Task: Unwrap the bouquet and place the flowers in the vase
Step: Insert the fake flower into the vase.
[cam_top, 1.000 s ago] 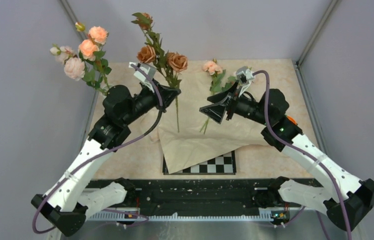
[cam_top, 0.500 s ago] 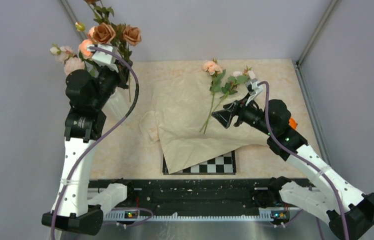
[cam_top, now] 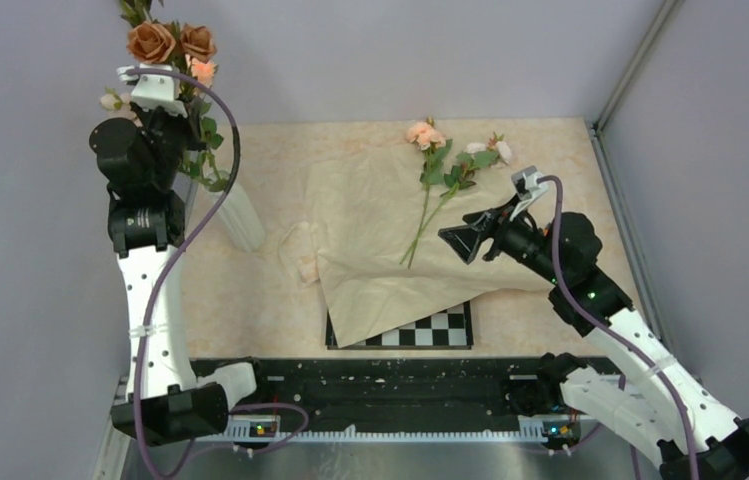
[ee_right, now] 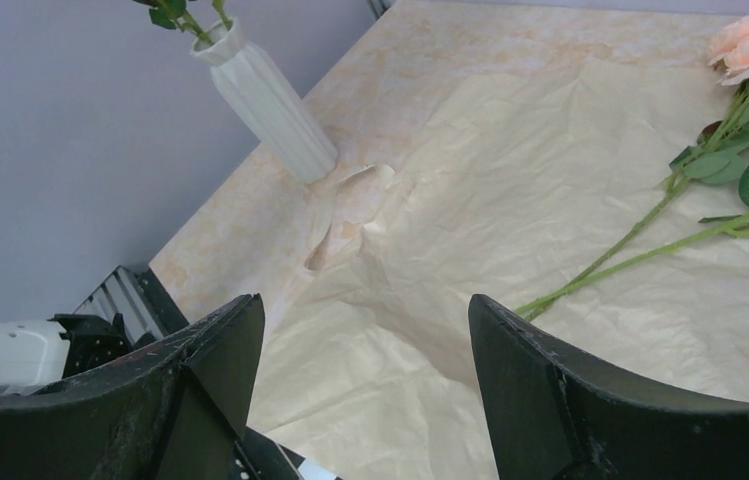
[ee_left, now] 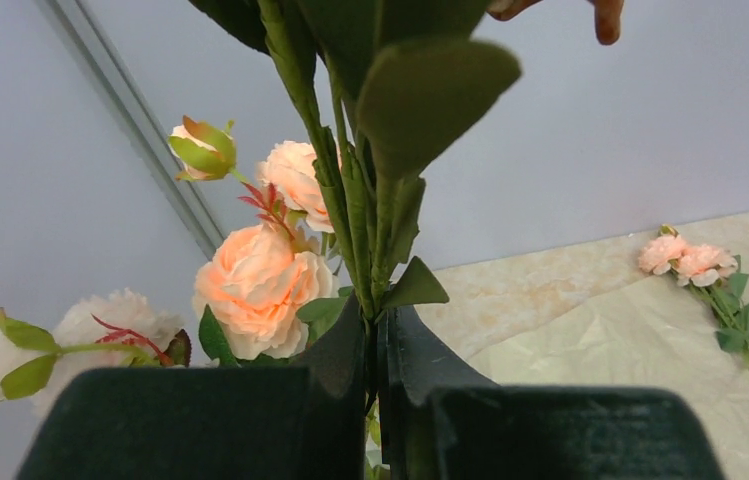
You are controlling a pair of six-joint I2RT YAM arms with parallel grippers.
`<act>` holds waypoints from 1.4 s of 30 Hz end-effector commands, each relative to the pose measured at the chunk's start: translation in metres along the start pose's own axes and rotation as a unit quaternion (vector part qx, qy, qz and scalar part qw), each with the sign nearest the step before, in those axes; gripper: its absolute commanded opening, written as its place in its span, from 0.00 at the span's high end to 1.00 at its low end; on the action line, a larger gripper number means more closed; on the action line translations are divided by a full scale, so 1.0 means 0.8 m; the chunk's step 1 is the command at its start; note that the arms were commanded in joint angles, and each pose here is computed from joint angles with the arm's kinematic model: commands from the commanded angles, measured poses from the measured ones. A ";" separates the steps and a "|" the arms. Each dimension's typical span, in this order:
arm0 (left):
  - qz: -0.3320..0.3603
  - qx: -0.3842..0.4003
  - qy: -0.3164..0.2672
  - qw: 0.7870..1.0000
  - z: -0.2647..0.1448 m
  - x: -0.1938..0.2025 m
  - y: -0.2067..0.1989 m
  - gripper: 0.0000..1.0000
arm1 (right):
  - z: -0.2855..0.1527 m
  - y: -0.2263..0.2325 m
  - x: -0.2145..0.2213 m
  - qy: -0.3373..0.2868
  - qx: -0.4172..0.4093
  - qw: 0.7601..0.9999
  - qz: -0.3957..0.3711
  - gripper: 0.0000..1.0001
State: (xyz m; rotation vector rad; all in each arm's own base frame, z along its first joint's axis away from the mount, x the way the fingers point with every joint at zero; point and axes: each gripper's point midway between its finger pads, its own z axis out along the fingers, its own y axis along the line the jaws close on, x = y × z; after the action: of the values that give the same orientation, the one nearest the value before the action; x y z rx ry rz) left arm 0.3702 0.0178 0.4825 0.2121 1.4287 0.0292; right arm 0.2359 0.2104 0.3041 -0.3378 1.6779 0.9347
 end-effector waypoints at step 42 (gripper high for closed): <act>-0.057 -0.018 0.090 0.994 -0.004 0.205 0.011 0.85 | -0.015 0.005 0.002 -0.020 -0.015 1.000 -0.004 0.24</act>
State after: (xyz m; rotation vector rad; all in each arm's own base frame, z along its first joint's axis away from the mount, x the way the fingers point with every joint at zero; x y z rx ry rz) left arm 0.3961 0.0444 0.3248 0.1139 1.6209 -0.0543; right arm 0.2256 0.2082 0.2928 -0.3498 1.6785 0.9520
